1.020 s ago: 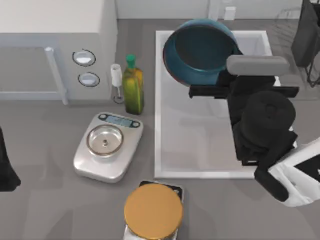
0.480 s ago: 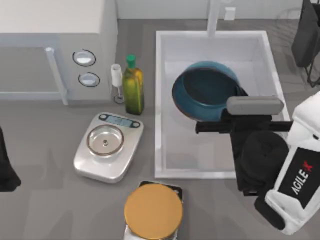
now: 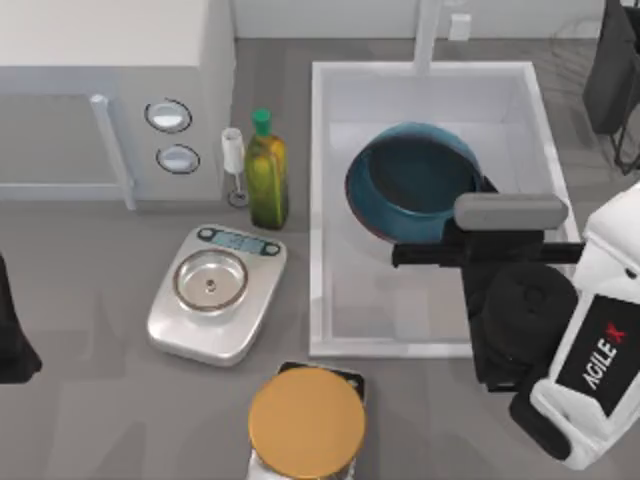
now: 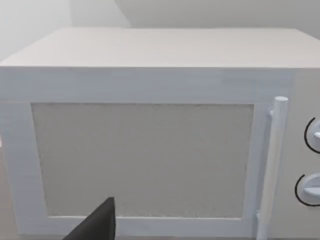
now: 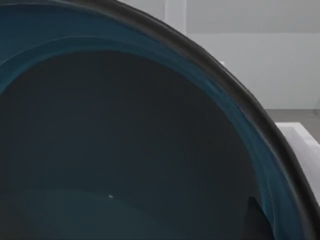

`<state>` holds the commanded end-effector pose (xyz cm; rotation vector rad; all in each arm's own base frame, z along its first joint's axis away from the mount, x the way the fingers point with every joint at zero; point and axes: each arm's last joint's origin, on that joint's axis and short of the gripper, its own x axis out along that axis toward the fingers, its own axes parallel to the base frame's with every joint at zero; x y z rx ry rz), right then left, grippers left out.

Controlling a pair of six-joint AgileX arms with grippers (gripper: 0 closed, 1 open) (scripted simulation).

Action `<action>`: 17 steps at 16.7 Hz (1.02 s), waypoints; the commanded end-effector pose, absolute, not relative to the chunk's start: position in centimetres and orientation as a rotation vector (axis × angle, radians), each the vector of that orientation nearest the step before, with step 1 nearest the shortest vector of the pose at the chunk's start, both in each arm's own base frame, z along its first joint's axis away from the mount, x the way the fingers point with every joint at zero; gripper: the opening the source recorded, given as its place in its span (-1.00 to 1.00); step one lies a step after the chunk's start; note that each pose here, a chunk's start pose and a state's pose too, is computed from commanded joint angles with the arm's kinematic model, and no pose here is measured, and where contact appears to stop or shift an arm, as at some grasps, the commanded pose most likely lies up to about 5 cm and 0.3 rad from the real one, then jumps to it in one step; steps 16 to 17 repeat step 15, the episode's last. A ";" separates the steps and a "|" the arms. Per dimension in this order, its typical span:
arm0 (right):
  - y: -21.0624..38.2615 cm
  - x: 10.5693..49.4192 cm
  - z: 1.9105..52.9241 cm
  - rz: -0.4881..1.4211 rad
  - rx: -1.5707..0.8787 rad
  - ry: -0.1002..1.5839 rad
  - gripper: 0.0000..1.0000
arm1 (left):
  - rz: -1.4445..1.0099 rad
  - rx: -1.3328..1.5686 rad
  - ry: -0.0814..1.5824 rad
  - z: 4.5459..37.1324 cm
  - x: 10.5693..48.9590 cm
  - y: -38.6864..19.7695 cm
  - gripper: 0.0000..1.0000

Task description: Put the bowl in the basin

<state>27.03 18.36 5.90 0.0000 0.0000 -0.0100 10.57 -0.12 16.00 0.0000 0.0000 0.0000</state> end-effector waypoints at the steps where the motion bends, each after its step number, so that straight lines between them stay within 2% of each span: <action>1: 18.4 27.0 5.9 -0.010 0.000 0.000 -0.25 | 0.000 0.000 0.000 16.0 10.6 -0.1 1.00; 9: 18.4 27.0 5.9 -0.010 0.000 0.000 0.96 | 0.000 0.000 0.000 16.0 10.6 -0.1 1.00; 17: 18.4 27.0 5.9 -0.010 0.000 0.000 1.00 | 0.000 0.000 0.000 16.0 10.6 -0.1 1.00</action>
